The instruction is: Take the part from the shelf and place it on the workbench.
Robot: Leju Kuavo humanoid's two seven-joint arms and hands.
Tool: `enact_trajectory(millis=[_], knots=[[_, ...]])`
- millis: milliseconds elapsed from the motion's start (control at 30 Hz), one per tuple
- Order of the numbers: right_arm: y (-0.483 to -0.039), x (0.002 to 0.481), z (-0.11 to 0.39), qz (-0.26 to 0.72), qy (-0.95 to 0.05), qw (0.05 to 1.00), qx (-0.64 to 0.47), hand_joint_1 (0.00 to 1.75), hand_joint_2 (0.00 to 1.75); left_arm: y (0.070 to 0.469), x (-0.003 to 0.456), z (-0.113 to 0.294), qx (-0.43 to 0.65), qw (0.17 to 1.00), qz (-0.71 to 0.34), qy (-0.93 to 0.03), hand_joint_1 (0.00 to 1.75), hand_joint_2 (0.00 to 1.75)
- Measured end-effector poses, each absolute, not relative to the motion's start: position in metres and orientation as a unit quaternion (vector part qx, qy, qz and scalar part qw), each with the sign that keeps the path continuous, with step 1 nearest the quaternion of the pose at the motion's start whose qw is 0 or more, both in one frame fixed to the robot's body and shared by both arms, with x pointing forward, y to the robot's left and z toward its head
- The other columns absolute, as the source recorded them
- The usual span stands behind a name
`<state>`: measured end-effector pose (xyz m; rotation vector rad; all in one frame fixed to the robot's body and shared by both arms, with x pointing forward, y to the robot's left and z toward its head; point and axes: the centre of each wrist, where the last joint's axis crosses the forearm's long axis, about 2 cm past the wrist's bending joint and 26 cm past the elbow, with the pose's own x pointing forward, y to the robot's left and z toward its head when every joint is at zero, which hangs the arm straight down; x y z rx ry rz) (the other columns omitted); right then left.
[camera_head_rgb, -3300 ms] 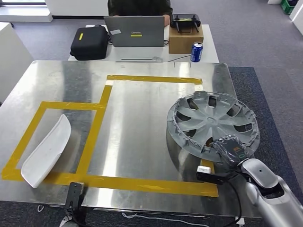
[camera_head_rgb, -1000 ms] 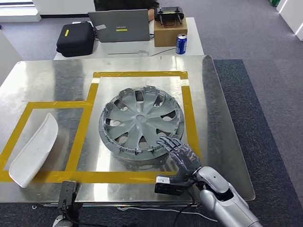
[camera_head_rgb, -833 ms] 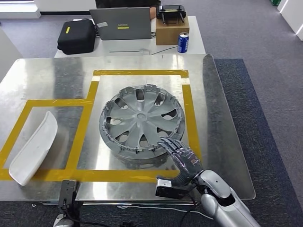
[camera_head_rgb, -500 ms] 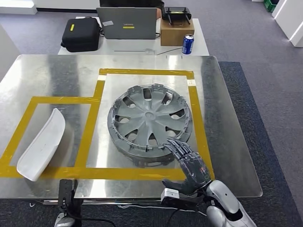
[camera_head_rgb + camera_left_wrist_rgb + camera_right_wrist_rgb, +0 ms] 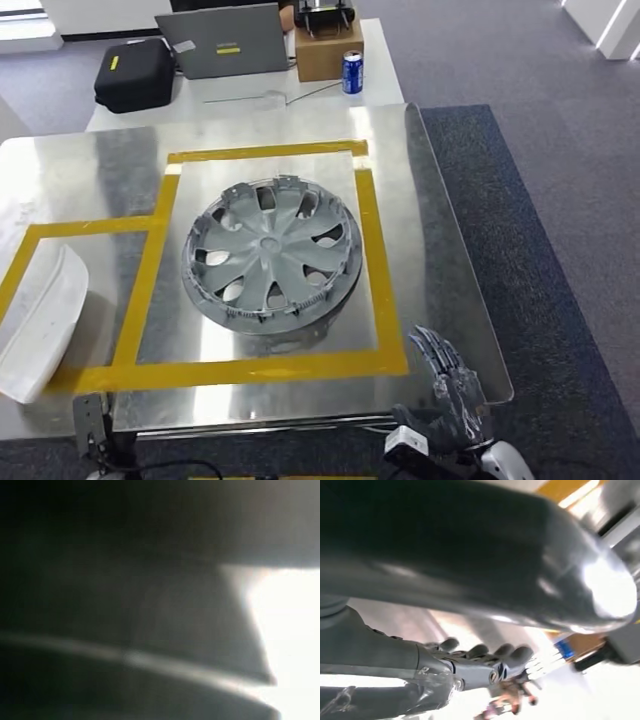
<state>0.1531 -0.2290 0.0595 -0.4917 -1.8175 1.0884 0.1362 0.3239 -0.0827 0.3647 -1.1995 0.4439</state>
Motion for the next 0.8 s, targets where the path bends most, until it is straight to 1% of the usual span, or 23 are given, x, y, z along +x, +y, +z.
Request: enact_trajectory(millis=[167,333,633,800], knots=[[-0.244,0.132,0.049,0.386,-0.725,0.527,-0.217,0.00,0.00,0.331,0.123,-0.086,0.157,0.776,0.251,-0.557,0.00,0.00],[-0.255,0.122,0.037,0.362,-0.709,0.563,-0.221,0.00,0.00,0.336,0.121,-0.083,0.126,0.756,0.279,-0.579,0.00,0.00],[-0.268,0.123,0.015,0.361,-0.691,0.586,-0.222,0.00,0.00,0.337,0.097,-0.071,0.068,0.747,0.222,-0.622,0.00,0.00],[-0.269,0.143,0.012,0.357,-0.693,0.584,-0.227,0.00,0.00,0.334,0.098,-0.057,0.036,0.725,0.197,-0.658,0.00,0.00]])
